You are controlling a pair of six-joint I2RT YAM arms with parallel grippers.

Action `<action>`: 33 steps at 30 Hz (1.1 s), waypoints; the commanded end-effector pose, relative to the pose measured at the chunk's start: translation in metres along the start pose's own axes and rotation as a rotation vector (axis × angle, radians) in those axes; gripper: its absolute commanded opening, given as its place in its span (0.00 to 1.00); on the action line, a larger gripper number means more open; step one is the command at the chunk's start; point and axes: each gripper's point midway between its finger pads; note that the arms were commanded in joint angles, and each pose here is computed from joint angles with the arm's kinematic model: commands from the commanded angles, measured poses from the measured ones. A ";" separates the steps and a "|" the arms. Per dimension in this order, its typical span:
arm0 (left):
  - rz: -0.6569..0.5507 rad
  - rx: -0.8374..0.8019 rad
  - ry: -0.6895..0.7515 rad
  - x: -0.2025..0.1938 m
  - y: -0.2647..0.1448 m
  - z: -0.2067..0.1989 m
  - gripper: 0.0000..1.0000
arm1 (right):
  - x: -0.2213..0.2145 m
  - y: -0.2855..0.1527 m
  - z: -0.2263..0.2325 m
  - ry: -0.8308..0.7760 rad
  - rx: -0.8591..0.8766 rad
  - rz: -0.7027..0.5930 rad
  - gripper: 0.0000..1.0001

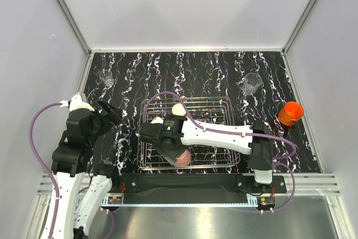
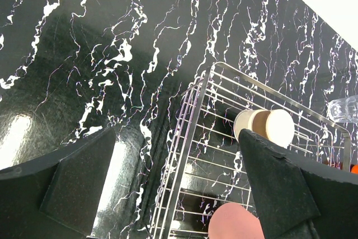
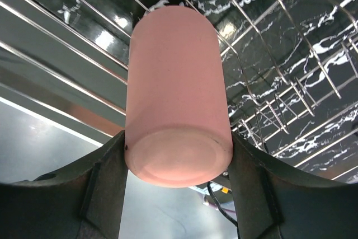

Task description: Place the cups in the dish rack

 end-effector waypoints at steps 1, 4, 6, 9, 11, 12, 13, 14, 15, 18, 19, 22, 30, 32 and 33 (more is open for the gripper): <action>-0.037 -0.046 0.007 0.011 0.002 -0.012 0.99 | -0.056 -0.030 -0.018 -0.032 -0.033 0.162 0.00; -0.024 -0.043 0.011 0.009 0.004 -0.013 0.99 | -0.057 -0.030 -0.017 -0.027 -0.025 0.147 0.00; -0.020 -0.047 0.009 0.008 0.005 -0.014 0.99 | -0.056 -0.028 -0.015 -0.027 -0.011 0.139 0.00; -0.018 -0.052 0.004 0.007 0.005 -0.014 0.99 | -0.057 -0.025 -0.013 -0.031 -0.008 0.141 0.02; -0.019 -0.053 0.006 0.007 0.004 -0.014 0.99 | -0.057 -0.022 -0.013 -0.032 -0.009 0.146 0.06; -0.019 -0.053 0.007 0.008 0.004 -0.014 0.99 | -0.056 -0.021 -0.013 -0.036 -0.010 0.147 0.08; -0.021 -0.055 0.010 0.008 0.004 -0.015 0.99 | -0.055 -0.021 -0.012 -0.035 -0.005 0.144 0.14; -0.018 -0.054 0.017 0.007 0.004 -0.014 0.99 | -0.055 -0.021 -0.011 -0.035 -0.002 0.142 0.16; -0.020 -0.054 0.018 0.008 0.004 -0.014 0.99 | -0.054 -0.020 -0.010 -0.037 0.006 0.138 0.18; -0.018 -0.052 0.020 0.007 0.004 -0.014 0.99 | -0.051 -0.020 -0.008 -0.033 0.016 0.124 0.43; -0.015 -0.055 0.020 0.007 0.004 -0.014 0.99 | -0.049 -0.021 -0.008 -0.030 0.015 0.114 0.58; -0.010 -0.059 0.018 0.006 0.005 -0.015 0.99 | -0.045 -0.025 -0.012 -0.022 -0.002 0.092 0.75; -0.004 -0.061 0.025 0.004 0.006 -0.014 0.99 | -0.026 -0.041 -0.018 -0.006 -0.011 -0.005 1.00; -0.005 -0.058 0.027 0.004 0.005 -0.013 0.99 | -0.018 -0.047 -0.026 0.017 -0.022 -0.039 1.00; -0.005 -0.058 0.025 0.004 0.005 -0.013 0.99 | -0.015 -0.049 -0.028 0.025 -0.022 -0.052 1.00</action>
Point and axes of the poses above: each gripper's point midway between its finger pads, its own y axis out along the fingers, its own z axis along the line the jaws close on, x = y × z, and after that the axes turned 12 degrees about -y, right-handed
